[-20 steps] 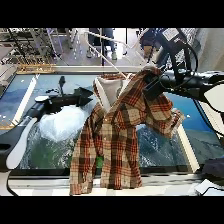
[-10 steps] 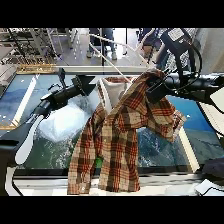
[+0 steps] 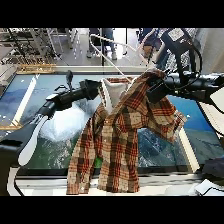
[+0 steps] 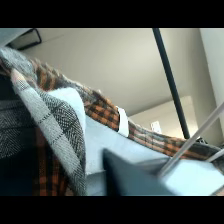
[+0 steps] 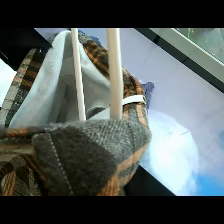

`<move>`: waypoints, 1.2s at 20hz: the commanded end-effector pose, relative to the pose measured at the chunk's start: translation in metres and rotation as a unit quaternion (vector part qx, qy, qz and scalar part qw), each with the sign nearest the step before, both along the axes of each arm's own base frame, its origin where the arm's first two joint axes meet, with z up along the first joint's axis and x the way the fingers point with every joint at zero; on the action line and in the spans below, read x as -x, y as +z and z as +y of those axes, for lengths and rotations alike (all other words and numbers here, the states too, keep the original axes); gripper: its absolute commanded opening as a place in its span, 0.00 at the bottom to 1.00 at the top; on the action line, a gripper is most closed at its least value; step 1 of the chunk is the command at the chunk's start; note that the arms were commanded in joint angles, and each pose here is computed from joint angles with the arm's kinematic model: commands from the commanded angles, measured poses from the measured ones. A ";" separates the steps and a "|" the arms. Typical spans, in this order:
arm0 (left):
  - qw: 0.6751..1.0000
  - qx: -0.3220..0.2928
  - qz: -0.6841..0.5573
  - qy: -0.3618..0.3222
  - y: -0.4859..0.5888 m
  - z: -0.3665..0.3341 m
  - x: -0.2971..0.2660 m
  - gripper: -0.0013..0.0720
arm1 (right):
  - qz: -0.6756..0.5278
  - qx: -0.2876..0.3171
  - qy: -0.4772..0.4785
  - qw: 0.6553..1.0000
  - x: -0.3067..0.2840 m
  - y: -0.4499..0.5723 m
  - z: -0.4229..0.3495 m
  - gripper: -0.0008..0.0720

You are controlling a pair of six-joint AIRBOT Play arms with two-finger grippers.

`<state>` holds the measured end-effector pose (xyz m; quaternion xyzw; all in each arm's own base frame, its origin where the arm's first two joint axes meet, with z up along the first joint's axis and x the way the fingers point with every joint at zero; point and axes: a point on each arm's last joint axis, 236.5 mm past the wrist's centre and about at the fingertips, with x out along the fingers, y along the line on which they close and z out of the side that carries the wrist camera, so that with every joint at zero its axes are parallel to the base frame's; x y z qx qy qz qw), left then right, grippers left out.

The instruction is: Fold the clothes and pants, and hang the long-sleeved shirts on hangers.

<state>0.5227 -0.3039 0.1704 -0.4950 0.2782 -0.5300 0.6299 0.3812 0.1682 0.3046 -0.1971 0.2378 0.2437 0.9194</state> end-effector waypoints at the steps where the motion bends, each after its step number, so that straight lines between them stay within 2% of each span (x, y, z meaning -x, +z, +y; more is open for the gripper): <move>1: 0.999 -0.015 -0.021 0.022 -0.003 -0.014 -0.005 0.05 | 0.008 0.003 0.001 1.000 0.002 -0.003 -0.001 0.08; 4: 0.998 0.026 -0.019 0.055 0.019 0.012 -0.021 0.04 | 0.031 0.015 0.000 0.999 0.008 -0.014 -0.004 0.08; 11: 0.986 0.025 -0.088 0.138 0.097 0.104 -0.030 0.04 | 0.093 0.076 0.020 0.993 0.026 -0.046 -0.014 0.08; 16: 0.985 0.037 -0.069 0.157 0.113 0.130 -0.033 0.04 | 0.126 0.112 0.041 0.985 0.022 -0.071 -0.012 0.08; 21: 0.982 -0.031 -0.025 0.184 0.076 0.132 -0.050 0.04 | 0.094 0.118 0.055 0.987 0.013 -0.063 -0.008 0.08; 24: 0.978 -0.036 -0.019 0.202 0.073 0.138 -0.057 0.04 | 0.117 0.153 0.060 0.979 0.021 -0.074 -0.019 0.08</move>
